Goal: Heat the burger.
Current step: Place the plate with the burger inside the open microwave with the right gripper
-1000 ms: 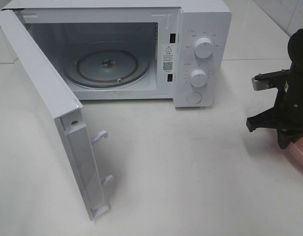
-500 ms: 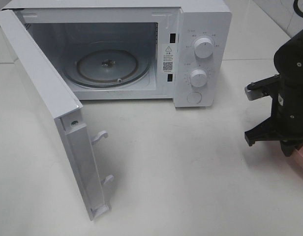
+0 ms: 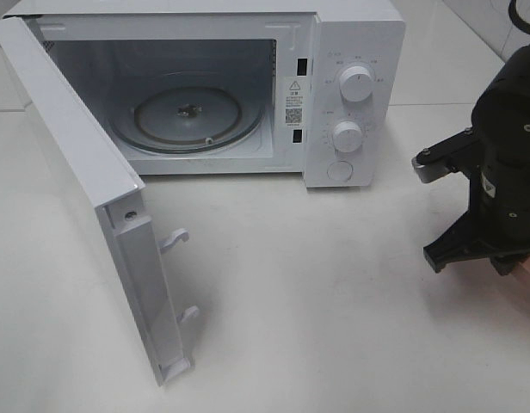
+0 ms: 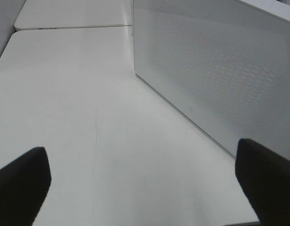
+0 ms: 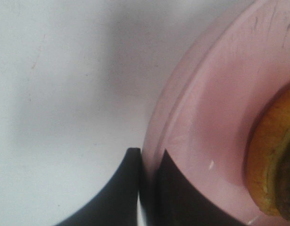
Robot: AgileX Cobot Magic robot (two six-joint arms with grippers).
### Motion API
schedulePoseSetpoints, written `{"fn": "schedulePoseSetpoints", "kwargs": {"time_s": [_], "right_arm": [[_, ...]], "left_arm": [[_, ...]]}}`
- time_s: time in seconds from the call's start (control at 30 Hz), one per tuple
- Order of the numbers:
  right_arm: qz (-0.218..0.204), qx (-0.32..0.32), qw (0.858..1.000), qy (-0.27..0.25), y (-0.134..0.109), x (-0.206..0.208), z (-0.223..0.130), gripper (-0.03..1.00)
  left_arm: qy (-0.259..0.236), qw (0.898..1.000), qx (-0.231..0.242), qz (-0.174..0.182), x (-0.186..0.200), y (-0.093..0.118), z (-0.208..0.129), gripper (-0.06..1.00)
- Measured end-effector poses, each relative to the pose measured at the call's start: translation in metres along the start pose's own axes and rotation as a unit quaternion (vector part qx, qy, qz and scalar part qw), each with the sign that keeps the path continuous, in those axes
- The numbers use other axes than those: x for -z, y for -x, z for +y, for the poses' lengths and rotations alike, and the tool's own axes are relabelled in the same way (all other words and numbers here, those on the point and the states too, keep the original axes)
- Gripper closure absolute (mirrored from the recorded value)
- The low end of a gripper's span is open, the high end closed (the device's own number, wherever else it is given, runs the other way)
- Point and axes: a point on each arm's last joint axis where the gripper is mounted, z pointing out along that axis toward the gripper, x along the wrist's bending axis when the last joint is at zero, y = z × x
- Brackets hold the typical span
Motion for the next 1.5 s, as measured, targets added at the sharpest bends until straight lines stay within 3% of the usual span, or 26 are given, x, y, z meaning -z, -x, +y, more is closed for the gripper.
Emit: {"fn": "schedulePoseSetpoints", "kwargs": {"time_s": [0.77, 1.5], "right_arm": [[-0.054, 0.101, 0.993, 0.043, -0.021, 0.054, -0.047, 0.88], [-0.057, 0.228, 0.965, 0.113, -0.043, 0.071, -0.116, 0.88]], "left_arm": [[0.000, 1.000, 0.000, 0.000, 0.000, 0.000, 0.000, -0.05], [0.000, 1.000, 0.000, 0.000, 0.000, 0.000, 0.000, -0.05]]}}
